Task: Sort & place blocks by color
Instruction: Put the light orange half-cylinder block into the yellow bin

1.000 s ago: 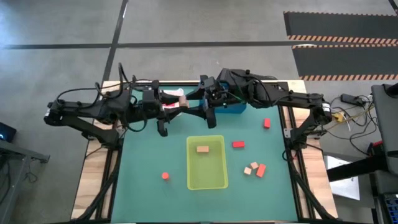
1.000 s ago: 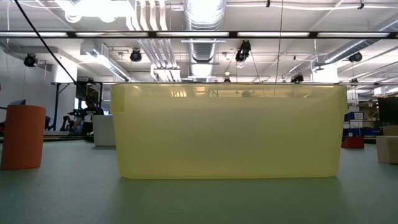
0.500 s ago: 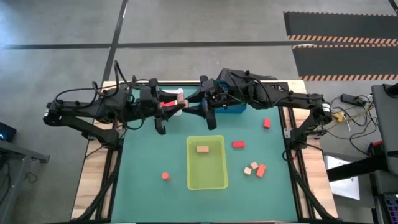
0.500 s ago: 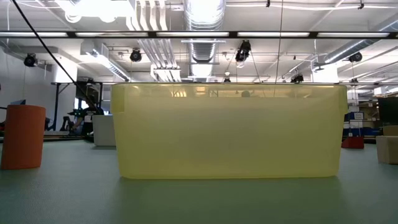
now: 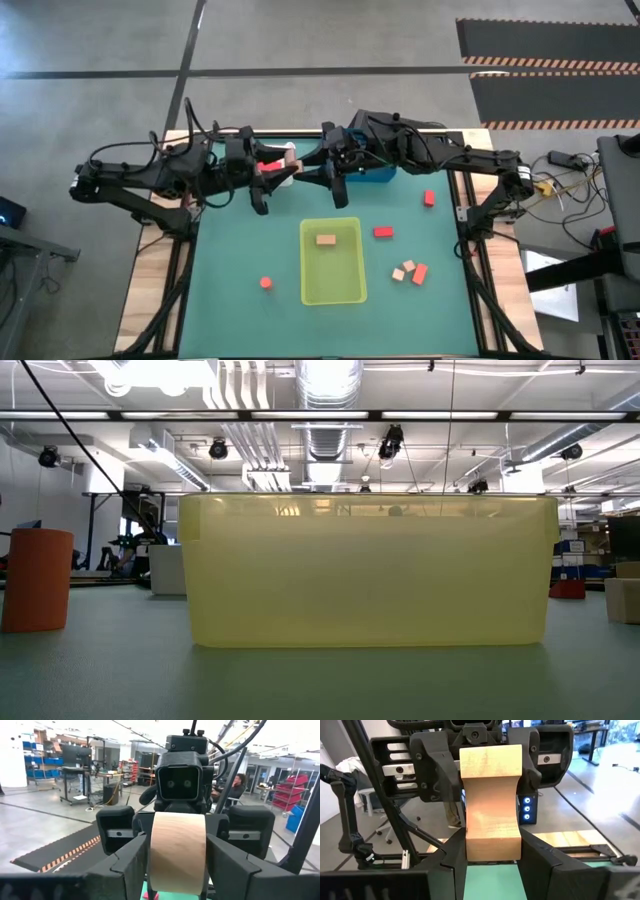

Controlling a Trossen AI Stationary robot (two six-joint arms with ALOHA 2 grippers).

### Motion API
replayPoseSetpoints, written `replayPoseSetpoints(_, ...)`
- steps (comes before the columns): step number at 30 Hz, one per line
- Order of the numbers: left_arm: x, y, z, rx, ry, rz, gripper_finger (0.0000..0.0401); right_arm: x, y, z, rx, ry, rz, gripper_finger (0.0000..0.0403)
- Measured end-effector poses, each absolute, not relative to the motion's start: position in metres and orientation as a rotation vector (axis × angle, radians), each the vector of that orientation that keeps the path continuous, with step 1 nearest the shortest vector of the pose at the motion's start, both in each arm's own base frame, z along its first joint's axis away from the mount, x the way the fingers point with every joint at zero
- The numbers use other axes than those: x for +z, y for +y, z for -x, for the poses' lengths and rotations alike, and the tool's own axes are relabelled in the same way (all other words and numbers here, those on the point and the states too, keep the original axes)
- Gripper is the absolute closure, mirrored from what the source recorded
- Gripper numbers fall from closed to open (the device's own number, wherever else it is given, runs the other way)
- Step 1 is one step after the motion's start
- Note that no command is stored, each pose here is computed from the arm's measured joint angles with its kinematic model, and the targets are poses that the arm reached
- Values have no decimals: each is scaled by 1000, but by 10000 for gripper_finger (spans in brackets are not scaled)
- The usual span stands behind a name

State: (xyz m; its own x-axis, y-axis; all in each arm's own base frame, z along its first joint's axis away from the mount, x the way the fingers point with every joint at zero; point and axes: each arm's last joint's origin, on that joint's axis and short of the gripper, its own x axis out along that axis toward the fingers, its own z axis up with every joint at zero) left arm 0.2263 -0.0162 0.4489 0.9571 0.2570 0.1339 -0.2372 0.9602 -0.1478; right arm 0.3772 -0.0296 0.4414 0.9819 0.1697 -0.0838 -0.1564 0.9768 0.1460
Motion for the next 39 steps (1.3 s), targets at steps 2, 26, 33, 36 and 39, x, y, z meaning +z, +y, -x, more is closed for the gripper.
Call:
replayPoseSetpoints(2,449,-16,-226,253,-153,134,228,441,-31,-377,159,102,-161,281)
replayPoseSetpoints(26,464,-11,-199,328,-227,160,225,421,-30,-320,60,628,-369,281)
replayPoseSetpoints(33,477,-8,-165,304,-307,182,225,411,-24,-318,-12,733,-571,281)
replayPoseSetpoints(36,474,-8,-156,265,-296,175,225,411,-18,-319,-20,746,-632,281)
replayPoseSetpoints(39,469,-8,-153,248,-278,189,225,407,-13,-322,-35,767,-687,281)
